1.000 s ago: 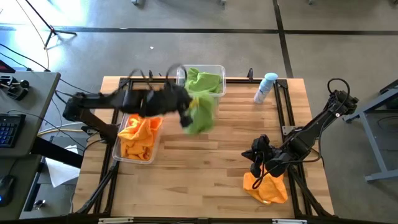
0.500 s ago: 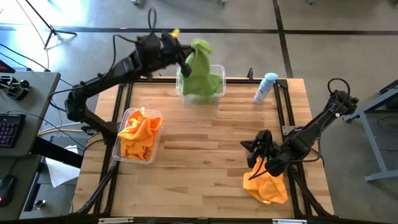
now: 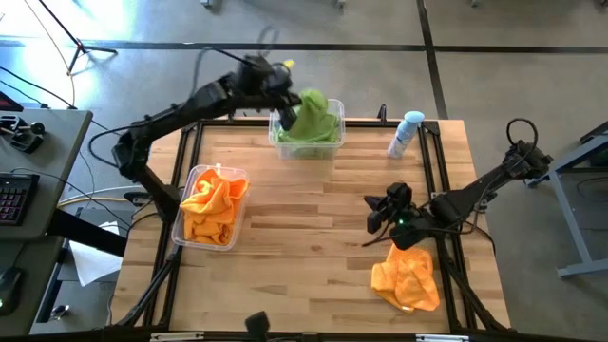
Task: Sort microfiber towel by color & place in baskets
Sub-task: Put the green microfiber towel into the top transparent bin
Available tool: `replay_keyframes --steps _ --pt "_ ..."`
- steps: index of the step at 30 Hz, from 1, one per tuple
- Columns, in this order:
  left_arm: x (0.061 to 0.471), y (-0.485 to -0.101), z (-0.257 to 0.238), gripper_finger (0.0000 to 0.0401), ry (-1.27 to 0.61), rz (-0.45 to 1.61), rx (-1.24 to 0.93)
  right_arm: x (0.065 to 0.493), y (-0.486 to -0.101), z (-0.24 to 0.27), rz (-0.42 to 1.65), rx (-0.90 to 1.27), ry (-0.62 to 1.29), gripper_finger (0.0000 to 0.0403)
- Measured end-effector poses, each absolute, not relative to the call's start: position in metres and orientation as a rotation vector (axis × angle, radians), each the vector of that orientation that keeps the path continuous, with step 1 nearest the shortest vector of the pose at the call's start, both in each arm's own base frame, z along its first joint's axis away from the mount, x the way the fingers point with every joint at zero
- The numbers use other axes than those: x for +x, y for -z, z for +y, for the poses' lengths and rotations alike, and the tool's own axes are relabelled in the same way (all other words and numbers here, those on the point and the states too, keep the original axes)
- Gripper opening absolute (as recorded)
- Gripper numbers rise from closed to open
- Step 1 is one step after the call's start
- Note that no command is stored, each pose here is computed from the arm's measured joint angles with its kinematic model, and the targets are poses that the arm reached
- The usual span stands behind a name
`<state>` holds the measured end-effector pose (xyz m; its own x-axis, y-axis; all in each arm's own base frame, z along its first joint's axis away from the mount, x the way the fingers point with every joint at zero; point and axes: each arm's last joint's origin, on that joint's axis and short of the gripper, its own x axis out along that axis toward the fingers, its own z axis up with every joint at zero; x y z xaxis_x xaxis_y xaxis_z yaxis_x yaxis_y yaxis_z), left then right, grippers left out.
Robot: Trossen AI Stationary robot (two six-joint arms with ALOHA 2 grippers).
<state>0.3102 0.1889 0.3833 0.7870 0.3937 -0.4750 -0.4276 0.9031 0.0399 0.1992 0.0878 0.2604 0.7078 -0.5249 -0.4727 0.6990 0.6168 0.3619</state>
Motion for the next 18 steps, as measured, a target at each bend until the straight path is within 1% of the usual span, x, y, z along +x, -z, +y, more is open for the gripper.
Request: replay_keyframes --steps 6,9,11,13,18 --pt "0.342 -0.334 0.2 0.0 -0.422 0.638 -0.119 0.203 -0.26 0.077 0.333 0.564 0.772 0.0" --pt "0.353 -0.308 0.213 0.0 -0.53 0.698 -0.166 0.205 -0.26 0.073 0.34 0.575 0.782 0.0" --pt "0.355 -0.291 0.223 0.0 -0.64 0.73 -0.227 0.206 -0.259 0.071 0.352 0.586 0.783 0.0" --pt "0.356 -0.278 0.232 0.0 -0.71 0.738 -0.314 0.206 -0.259 0.07 0.362 0.594 0.78 0.0" --pt "0.359 -0.258 0.242 0.0001 -0.738 0.703 -0.584 0.207 -0.259 0.069 0.365 0.602 0.781 0.0"
